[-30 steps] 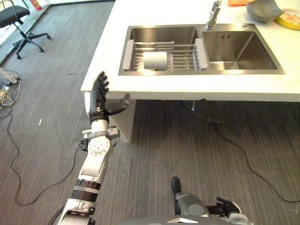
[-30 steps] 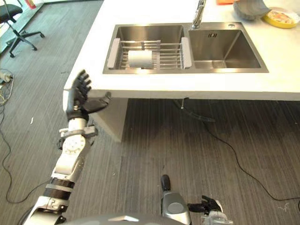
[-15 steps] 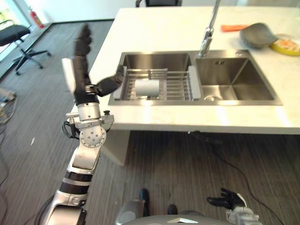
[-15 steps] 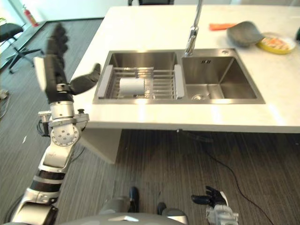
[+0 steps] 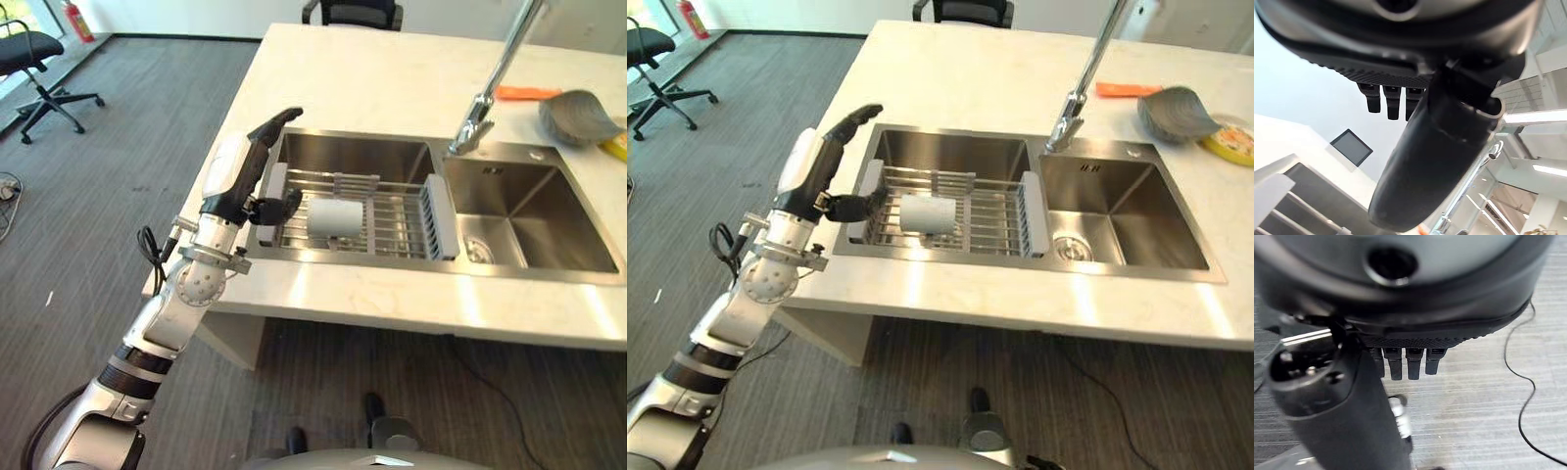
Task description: Place the dishes in the dishwasher.
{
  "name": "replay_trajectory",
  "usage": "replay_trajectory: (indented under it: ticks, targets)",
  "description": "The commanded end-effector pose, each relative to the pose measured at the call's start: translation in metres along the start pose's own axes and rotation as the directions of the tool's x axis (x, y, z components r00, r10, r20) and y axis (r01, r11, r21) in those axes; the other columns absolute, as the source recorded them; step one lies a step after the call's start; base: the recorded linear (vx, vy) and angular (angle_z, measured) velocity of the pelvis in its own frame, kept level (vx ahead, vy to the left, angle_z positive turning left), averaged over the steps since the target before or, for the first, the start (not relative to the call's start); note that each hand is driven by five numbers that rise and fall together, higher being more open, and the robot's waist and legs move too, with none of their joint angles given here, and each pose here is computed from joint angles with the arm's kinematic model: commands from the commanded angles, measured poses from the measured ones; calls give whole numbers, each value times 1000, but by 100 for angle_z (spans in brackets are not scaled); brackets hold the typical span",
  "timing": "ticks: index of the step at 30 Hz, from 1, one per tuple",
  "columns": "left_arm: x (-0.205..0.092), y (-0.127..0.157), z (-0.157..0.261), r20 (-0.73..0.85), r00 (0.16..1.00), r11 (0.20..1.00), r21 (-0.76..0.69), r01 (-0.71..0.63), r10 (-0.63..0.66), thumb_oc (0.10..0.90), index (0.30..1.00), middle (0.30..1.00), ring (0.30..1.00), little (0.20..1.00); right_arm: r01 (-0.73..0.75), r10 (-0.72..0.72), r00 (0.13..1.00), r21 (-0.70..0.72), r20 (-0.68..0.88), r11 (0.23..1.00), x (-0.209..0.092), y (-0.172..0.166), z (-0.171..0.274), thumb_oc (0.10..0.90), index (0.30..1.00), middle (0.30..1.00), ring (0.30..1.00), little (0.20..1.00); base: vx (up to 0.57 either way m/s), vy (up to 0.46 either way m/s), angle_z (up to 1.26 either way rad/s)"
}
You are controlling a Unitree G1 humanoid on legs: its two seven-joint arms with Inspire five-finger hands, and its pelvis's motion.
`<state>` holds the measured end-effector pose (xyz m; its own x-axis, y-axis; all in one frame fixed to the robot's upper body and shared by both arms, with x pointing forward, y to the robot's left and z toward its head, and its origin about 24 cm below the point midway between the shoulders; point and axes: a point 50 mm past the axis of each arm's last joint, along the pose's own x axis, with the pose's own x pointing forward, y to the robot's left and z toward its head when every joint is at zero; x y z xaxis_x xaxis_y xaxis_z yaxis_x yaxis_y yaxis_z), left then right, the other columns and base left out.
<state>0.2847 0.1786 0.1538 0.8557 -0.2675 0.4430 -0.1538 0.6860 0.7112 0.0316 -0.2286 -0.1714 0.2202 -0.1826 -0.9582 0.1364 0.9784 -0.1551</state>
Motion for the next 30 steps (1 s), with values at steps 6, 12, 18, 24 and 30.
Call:
replay_trajectory:
  ticks: [6, 12, 18, 24, 30]
  targets:
    - [26, 34, 37, 249, 968, 963, 267, -28, -40, 800, 900, 900, 900, 900, 85, -86, 992, 9, 96, 996, 0, -36, 34, 800, 900, 900, 900, 900, -12, -76, 0]
    - [30, 28, 37, 227, 959, 928, 364, 77, -168, 800, 900, 900, 900, 900, 63, -62, 997, -20, 41, 998, 1, -35, 27, 800, 900, 900, 900, 900, -10, -47, 2]
    - [31, 13, 20, 115, 956, 911, 351, 214, -269, 800, 900, 900, 900, 900, 60, -59, 998, -21, 23, 998, 0, -40, 22, 800, 900, 900, 900, 900, -24, -44, -1]
    - [30, -7, 2, 11, 962, 928, 269, 259, -272, 800, 900, 900, 900, 900, 38, -38, 999, -36, -1, 999, -1, -34, 13, 800, 900, 900, 900, 900, -4, -30, -6]
    - [39, -18, -24, -131, 954, 895, 331, 300, -271, 800, 900, 900, 900, 900, 22, -21, 1000, -50, 21, 998, -1, -29, 13, 800, 900, 900, 900, 900, -15, -21, -3]
